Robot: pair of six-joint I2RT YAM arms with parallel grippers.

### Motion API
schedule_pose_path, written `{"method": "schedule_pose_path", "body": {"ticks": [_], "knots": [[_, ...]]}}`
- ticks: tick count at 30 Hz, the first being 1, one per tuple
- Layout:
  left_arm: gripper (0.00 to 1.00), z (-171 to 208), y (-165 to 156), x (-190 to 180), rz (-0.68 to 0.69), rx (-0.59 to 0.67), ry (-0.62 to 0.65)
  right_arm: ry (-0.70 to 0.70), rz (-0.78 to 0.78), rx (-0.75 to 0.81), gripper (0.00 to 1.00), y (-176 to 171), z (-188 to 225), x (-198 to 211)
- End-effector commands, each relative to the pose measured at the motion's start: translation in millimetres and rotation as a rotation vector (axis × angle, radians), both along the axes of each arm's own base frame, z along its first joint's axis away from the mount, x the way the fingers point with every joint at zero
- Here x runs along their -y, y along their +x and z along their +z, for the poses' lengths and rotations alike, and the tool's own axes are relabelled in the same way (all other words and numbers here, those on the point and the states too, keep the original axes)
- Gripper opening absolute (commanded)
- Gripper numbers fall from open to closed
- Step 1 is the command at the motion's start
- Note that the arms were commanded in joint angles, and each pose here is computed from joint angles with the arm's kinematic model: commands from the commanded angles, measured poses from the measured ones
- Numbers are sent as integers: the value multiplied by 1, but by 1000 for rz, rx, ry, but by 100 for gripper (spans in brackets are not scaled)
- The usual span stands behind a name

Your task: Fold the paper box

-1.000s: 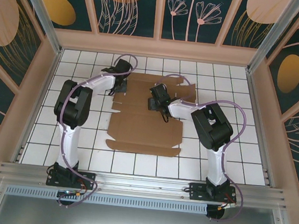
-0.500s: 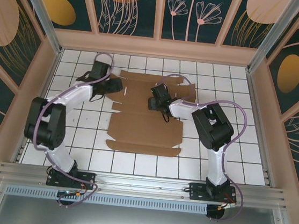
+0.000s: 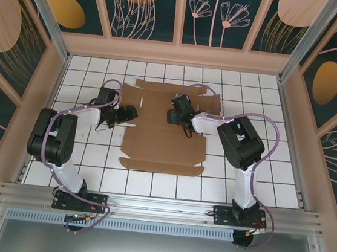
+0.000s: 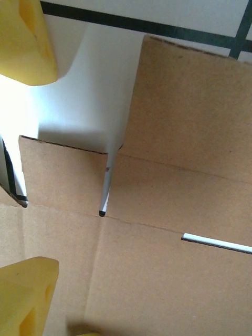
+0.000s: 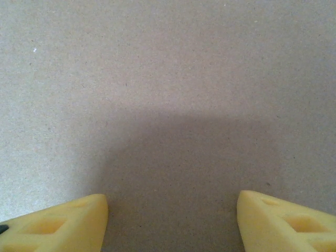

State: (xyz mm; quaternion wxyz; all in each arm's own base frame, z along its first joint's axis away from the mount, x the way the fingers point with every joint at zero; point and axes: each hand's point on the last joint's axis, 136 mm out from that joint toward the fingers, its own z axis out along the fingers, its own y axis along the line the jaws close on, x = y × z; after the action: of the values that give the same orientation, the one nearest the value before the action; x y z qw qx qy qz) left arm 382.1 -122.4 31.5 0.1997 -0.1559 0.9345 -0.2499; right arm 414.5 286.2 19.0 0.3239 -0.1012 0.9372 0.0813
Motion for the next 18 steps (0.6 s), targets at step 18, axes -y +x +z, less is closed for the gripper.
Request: {"method": "schedule_pose_path", "body": {"ticks": [18], "knots": [[75, 3, 21, 46, -147, 48, -137, -100, 52, -371, 67, -82, -86, 26]]}}
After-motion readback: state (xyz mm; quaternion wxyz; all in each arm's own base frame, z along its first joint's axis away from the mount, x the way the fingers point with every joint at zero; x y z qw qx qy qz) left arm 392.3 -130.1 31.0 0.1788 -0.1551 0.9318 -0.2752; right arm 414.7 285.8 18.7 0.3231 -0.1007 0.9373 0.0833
